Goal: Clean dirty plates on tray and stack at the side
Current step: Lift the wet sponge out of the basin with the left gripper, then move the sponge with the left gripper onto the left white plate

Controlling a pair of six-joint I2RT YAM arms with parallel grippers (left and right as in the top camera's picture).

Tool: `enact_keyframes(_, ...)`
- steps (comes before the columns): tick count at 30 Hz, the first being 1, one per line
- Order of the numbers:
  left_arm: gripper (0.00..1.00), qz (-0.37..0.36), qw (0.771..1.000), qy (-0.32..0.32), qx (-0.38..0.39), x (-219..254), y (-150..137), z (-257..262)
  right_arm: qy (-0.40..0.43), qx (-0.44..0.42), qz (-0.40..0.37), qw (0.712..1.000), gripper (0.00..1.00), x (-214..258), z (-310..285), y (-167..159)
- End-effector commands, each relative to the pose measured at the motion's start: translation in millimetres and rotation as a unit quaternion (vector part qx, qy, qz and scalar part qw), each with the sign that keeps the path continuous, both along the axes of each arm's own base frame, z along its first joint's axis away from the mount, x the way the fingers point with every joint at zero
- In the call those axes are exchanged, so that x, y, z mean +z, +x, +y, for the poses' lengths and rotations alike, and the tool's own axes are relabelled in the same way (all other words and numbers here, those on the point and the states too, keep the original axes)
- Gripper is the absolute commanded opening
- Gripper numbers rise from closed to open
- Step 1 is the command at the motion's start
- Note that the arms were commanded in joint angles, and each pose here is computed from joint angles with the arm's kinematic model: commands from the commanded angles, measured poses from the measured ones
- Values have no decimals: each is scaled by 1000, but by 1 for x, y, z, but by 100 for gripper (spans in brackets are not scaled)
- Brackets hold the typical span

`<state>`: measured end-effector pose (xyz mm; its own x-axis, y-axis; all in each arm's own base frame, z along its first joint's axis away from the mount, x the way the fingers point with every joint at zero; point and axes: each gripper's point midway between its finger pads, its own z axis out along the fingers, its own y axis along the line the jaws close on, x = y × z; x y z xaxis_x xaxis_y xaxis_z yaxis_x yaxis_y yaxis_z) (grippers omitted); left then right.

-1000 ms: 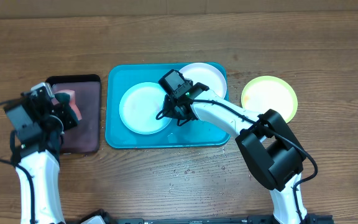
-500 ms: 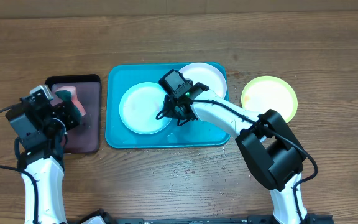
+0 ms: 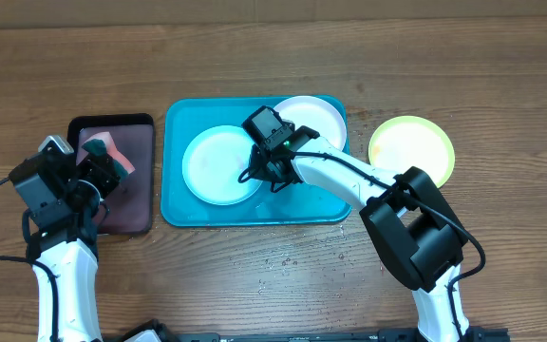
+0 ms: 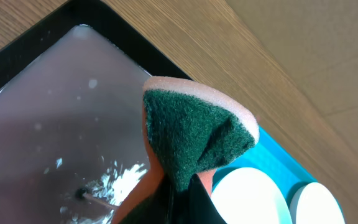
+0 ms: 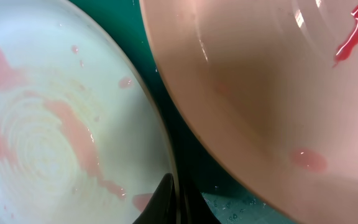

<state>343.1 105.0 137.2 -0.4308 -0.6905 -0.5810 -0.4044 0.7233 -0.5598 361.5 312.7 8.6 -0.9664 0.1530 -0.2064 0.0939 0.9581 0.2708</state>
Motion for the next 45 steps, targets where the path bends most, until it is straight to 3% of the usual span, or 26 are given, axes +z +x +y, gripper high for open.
enact_keyframes(1, 4, -2, 1000, -16, 1, 0, 0, -2, -26, 4, 6, 1000, 4, -11, -8, -5)
enact_keyframes(19, 4, -1, 1000, -16, 1, -1, -1, -2, -26, 5, 6, 1000, 4, -11, -8, -5)
enact_keyframes(26, 4, 10, 1000, 18, 2, -5, -2, 3, -26, 4, 6, 1000, 4, -11, -8, -5)
enact_keyframes(35, 4, 130, 983, 129, 8, -53, -10, 2, -26, 5, 6, 1000, 4, -11, -8, -5)
enact_keyframes(45, 4, 190, 968, 161, -35, -89, 2, -11, -26, 5, 6, 1000, 4, -11, -8, -5)
